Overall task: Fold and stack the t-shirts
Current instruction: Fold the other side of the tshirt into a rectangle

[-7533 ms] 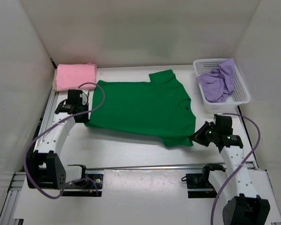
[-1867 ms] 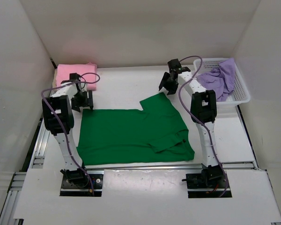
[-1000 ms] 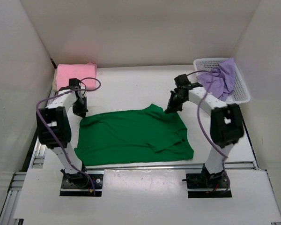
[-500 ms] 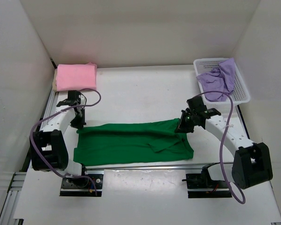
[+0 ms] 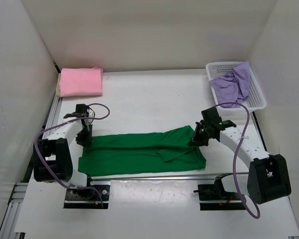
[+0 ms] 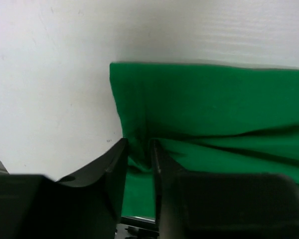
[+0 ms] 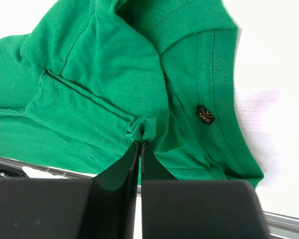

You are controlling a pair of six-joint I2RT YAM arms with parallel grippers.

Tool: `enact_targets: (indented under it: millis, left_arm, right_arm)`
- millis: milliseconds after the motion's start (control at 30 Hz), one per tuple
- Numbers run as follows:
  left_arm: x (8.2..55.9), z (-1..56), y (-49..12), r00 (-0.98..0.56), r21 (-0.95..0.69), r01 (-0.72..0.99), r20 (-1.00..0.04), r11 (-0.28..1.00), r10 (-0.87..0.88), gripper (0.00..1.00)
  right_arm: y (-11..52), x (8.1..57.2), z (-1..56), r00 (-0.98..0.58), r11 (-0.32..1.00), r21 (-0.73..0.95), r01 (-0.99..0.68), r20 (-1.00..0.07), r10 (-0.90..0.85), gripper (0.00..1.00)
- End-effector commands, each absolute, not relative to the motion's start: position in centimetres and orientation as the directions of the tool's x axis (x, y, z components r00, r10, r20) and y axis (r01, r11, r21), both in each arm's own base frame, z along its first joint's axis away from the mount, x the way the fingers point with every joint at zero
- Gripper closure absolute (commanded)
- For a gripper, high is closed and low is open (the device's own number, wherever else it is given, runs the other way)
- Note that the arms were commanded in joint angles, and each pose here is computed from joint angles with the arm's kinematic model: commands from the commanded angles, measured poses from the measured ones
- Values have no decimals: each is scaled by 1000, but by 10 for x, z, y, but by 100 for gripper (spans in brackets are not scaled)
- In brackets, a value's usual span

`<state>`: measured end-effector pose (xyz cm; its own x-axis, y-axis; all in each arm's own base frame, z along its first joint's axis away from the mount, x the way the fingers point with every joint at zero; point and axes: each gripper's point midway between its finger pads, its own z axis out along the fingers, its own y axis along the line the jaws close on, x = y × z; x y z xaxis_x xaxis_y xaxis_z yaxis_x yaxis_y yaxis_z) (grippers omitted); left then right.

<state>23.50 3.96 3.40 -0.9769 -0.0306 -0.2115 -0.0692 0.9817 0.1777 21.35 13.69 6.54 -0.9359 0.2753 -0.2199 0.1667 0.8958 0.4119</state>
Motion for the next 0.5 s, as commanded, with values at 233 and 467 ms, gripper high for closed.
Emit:
enact_targets:
  millis: [233, 467]
  left_arm:
    - [200, 72, 24, -978, 97, -51, -207, 994, -30, 39]
    - [219, 52, 36, -986, 163, -57, -163, 985, -30, 36]
  right_arm:
    - [134, 212, 55, -936, 898, 402, 177, -213, 279, 100]
    - [136, 214, 50, -942, 900, 403, 170, -203, 269, 100]
